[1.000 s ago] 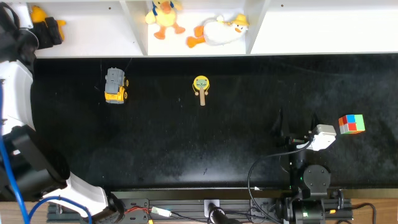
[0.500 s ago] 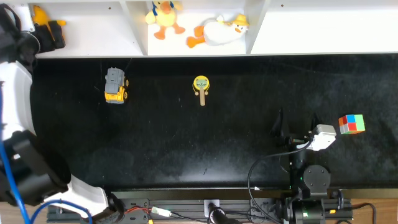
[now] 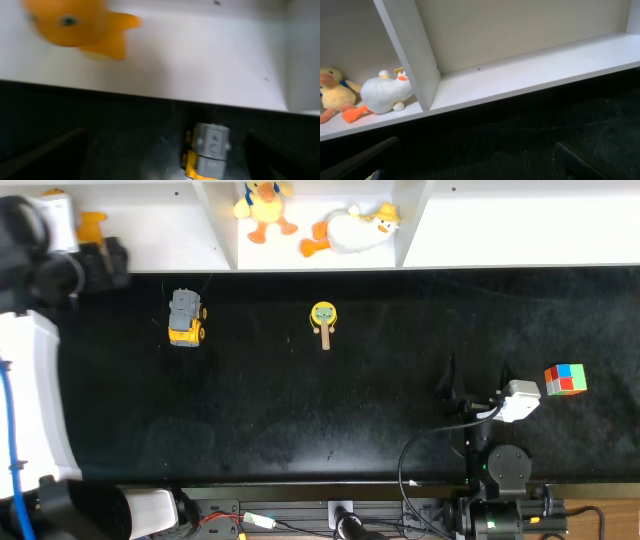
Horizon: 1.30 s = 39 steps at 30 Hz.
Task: Store Toys
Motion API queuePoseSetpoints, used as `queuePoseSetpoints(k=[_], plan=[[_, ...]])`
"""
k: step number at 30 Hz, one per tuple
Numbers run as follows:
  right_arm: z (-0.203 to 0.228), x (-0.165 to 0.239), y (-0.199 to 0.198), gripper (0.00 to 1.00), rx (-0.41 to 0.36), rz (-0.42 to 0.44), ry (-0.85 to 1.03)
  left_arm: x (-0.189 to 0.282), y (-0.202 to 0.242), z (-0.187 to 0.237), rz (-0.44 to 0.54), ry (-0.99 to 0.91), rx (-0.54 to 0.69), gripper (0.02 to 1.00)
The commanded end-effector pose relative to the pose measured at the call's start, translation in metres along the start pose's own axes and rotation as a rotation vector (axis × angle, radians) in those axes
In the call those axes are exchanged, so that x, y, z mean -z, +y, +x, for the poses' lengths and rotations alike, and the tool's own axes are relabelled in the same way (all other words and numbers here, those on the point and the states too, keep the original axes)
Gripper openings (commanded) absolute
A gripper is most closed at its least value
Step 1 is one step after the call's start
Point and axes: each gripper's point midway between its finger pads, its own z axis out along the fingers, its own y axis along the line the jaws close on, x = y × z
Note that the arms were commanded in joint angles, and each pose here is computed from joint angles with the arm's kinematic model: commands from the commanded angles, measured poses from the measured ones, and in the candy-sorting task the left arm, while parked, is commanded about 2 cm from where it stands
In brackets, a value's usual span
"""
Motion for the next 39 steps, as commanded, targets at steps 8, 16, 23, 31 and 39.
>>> queuePoseSetpoints(k=[8,16,23,31,39], plan=[[0.006,-0.001,0.001,0.996,0.002,-0.007,0.011,-0.034,-0.068,0.082,-0.031,0.203,-0.140,0.998],[0.006,-0.001,0.001,0.996,0.002,-0.007,0.011,-0.063,-0.075,0.131,0.021,0.271,-0.106,0.996],[0.006,-0.001,0.001,0.996,0.002,-0.007,0.011,-0.088,-0.074,0.162,0.043,0.264,-0.095,0.996],[0.006,-0.001,0.001,0.996,0.002,-0.007,0.011,-0.105,-0.063,0.168,0.024,0.195,-0.073,0.998],[0.006,-0.001,0.001,0.993,0.002,-0.007,0.011,-0.110,-0.058,0.171,0.002,0.174,-0.070,0.950]])
